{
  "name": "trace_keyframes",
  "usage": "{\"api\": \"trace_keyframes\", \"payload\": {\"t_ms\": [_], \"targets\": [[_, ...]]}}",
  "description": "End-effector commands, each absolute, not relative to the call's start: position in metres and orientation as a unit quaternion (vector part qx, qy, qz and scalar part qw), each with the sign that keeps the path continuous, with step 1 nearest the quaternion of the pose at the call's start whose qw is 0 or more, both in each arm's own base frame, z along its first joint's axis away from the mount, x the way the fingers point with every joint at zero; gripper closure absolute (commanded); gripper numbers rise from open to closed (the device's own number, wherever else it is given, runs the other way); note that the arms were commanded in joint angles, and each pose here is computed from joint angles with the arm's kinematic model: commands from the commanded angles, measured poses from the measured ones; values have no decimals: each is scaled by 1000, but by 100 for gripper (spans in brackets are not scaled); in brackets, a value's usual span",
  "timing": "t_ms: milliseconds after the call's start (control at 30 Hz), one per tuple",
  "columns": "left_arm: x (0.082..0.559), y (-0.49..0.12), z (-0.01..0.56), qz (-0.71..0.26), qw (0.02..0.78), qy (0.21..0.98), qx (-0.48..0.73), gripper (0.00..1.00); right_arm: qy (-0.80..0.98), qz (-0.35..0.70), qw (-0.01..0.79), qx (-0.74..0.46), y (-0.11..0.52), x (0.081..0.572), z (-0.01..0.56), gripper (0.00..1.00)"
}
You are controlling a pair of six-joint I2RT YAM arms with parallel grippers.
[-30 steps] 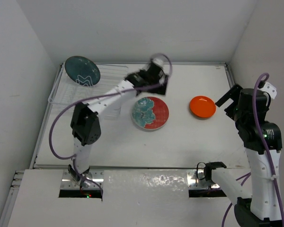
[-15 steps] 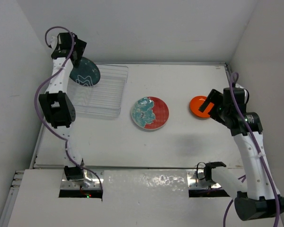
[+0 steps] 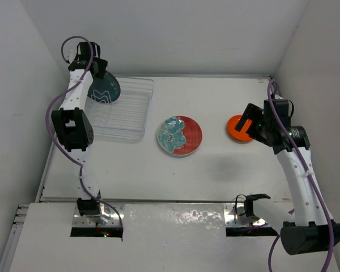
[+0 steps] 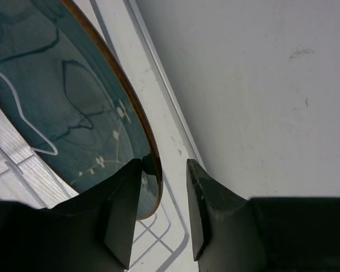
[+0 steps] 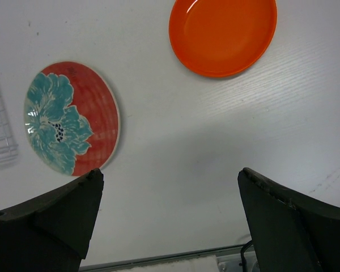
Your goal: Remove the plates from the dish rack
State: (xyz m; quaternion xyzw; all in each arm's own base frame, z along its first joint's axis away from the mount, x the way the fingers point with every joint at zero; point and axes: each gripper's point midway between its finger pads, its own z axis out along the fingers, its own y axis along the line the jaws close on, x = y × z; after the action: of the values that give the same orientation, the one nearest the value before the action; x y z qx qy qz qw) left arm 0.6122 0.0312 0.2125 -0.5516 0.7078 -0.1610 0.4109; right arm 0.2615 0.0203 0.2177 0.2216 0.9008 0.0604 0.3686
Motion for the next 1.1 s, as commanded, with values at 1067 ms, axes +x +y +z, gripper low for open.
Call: {"api": "trace_keyframes", "payload": {"t_ms": [1067], "targets": [[530, 25, 490, -200, 678, 640, -301, 100, 876, 89, 419, 223, 24, 265, 249, 1]]}}
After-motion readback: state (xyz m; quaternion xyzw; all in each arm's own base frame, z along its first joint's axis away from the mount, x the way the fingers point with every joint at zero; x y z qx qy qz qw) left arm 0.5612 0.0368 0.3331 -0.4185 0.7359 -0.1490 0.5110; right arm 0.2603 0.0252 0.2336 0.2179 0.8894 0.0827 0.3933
